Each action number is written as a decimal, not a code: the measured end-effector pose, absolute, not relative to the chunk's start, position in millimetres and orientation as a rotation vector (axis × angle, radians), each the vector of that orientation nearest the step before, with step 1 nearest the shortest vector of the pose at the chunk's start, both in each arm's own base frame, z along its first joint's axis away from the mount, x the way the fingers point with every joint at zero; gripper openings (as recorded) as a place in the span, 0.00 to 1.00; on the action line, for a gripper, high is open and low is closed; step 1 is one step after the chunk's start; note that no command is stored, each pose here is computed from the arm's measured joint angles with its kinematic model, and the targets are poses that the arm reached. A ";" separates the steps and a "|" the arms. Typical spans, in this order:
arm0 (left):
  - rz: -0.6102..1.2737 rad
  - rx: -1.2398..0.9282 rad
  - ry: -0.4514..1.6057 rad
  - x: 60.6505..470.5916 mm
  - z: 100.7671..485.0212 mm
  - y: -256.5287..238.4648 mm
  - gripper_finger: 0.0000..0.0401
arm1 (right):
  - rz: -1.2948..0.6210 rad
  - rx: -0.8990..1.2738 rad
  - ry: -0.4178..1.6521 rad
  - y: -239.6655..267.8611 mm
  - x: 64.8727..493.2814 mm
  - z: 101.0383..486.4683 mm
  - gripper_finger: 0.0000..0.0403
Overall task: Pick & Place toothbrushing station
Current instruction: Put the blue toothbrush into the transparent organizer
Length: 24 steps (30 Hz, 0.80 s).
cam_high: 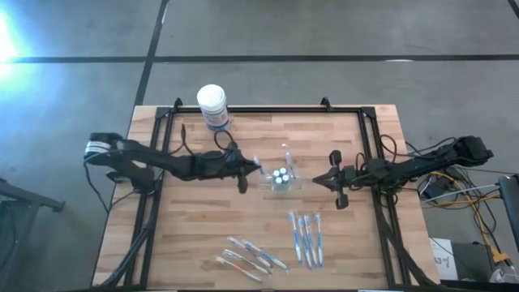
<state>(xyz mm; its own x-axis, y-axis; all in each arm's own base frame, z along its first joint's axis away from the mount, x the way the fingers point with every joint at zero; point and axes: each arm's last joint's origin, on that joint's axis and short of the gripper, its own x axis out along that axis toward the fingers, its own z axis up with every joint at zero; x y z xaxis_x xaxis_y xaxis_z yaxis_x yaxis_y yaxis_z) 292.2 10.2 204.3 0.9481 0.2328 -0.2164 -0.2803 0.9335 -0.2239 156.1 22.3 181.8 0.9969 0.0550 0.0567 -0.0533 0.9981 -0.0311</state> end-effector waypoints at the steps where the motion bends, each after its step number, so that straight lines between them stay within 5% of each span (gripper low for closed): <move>1: 0.263 -0.256 0.185 294.6 201.2 10.1 0.03 | 0.054 -0.030 -0.057 22.3 156.2 181.7 0.02; 15: 0.303 -0.369 0.208 306.7 177.5 20.3 0.03 | 0.054 -0.025 -0.062 22.4 157.1 183.6 0.02; 24: 0.331 -0.395 0.228 305.1 174.4 26.2 0.16 | 0.055 -0.025 -0.060 22.4 157.1 183.3 0.02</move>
<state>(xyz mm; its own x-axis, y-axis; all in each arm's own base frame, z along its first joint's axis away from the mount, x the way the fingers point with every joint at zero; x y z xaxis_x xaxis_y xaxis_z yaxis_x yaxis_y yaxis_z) 305.1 26.2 174.4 0.9212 0.2698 -0.2802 -0.3578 0.8706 -0.3378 157.1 22.4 183.3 0.9967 0.0554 0.0590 -0.0539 0.9982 -0.0271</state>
